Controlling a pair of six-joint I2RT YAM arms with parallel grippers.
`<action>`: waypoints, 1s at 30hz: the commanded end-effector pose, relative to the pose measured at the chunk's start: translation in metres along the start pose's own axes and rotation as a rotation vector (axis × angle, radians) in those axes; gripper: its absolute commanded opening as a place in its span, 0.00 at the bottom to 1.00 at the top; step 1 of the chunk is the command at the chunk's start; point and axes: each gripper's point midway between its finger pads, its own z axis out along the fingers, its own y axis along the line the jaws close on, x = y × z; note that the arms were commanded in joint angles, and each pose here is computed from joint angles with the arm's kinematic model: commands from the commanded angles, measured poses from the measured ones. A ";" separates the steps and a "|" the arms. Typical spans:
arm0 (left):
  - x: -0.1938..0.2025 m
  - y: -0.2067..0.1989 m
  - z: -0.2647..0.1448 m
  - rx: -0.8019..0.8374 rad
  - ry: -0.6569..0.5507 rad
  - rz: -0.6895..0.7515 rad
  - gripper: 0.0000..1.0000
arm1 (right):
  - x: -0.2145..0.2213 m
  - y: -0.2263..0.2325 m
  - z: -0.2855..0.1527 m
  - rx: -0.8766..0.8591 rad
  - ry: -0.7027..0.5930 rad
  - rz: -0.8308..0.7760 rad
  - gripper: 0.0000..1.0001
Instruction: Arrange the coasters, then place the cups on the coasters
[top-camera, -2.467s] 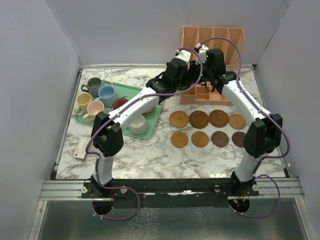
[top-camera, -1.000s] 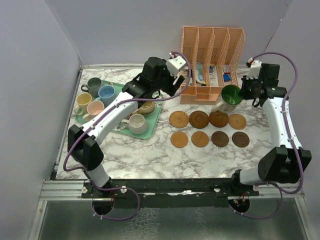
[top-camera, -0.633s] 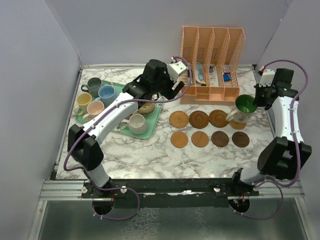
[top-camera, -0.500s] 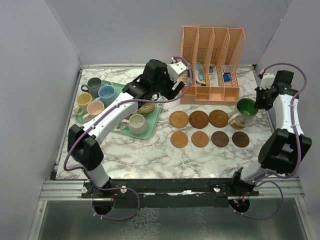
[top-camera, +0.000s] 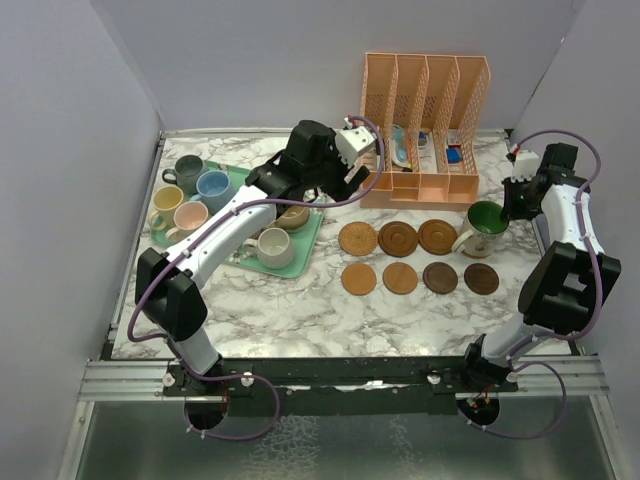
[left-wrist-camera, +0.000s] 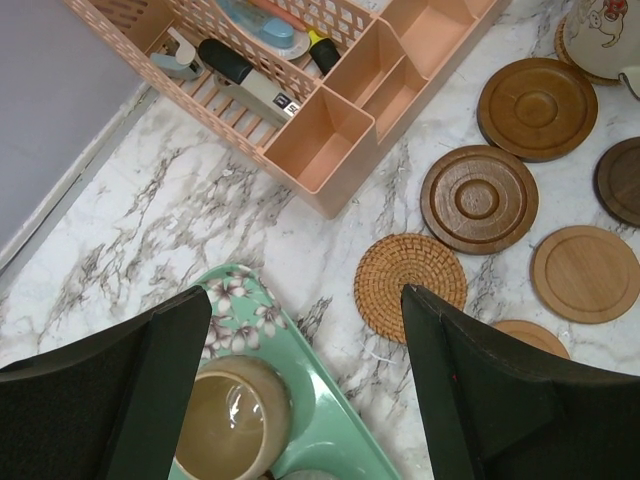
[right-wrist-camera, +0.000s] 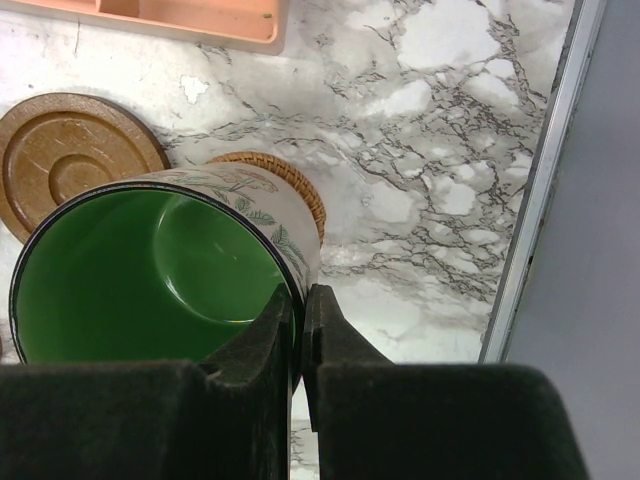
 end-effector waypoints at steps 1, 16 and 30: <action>0.002 -0.005 -0.003 0.032 0.000 0.009 0.81 | -0.022 -0.002 0.000 -0.011 -0.090 -0.050 0.01; 0.003 -0.008 -0.002 0.045 0.002 0.016 0.81 | -0.011 -0.010 0.018 -0.034 -0.069 -0.067 0.01; 0.005 -0.009 -0.003 0.053 0.006 0.024 0.81 | -0.014 -0.022 0.025 -0.013 -0.084 -0.089 0.01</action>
